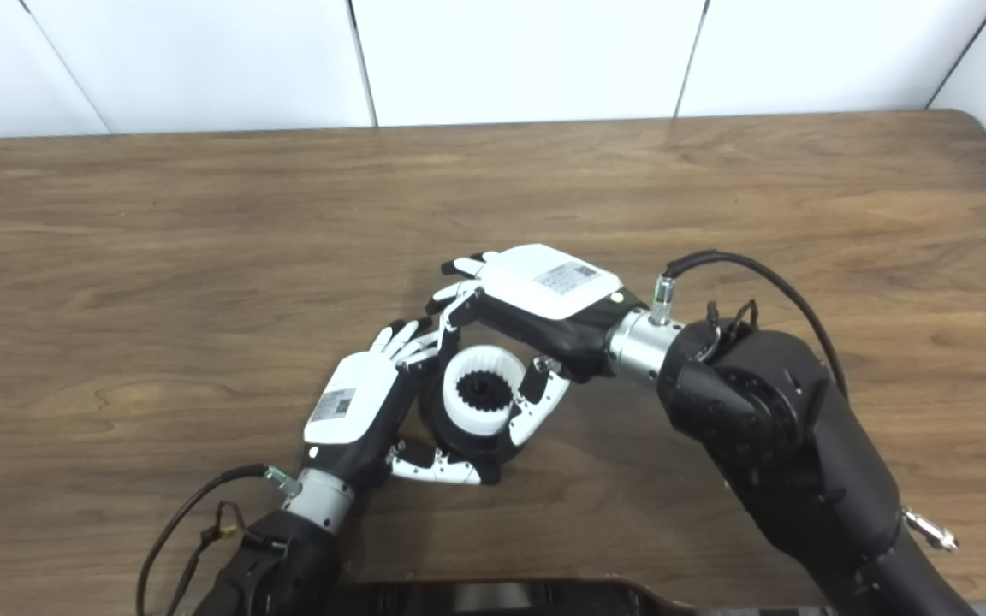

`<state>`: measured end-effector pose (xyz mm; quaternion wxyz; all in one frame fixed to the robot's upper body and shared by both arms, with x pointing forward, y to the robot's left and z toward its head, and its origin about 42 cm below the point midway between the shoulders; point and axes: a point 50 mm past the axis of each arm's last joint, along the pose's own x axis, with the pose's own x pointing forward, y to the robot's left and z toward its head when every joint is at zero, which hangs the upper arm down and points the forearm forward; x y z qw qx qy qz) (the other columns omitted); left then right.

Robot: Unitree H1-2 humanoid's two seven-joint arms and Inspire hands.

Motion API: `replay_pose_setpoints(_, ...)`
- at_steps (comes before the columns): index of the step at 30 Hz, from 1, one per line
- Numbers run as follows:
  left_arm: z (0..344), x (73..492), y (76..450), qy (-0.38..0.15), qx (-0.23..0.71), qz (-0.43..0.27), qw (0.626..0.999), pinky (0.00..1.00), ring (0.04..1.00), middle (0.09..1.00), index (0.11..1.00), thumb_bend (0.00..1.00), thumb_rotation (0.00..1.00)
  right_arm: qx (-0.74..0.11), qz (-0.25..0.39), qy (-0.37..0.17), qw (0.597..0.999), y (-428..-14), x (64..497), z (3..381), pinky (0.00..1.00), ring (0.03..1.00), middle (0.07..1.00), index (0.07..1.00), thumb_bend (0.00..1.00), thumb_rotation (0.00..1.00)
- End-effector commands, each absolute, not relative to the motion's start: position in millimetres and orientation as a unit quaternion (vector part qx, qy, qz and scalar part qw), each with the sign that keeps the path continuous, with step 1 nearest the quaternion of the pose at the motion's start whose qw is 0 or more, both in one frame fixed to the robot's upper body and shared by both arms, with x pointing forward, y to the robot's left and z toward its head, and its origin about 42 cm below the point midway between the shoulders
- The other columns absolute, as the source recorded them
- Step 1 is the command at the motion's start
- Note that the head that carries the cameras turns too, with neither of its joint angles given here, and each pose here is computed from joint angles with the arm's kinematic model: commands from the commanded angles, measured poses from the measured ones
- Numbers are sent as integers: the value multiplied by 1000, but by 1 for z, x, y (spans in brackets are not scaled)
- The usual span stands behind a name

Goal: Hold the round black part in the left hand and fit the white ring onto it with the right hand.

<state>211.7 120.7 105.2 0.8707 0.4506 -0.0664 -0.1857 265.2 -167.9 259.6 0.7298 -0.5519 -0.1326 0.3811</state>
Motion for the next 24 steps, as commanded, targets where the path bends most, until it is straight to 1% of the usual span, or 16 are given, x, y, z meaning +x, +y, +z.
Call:
replay_pose_setpoints(1, 83, 199, 122, -14, 473, -230, 850, 1000, 968, 878, 482, 525, 56, -560, 367, -158, 726, -166, 268, 269, 1000, 986, 863, 484, 524, 135)
replay_pose_setpoints(24, 83, 197, 121, -15, 473, -231, 850, 1000, 961, 869, 482, 525, 57, -566, 375, -161, 716, -157, 265, 251, 1000, 989, 862, 484, 523, 134)
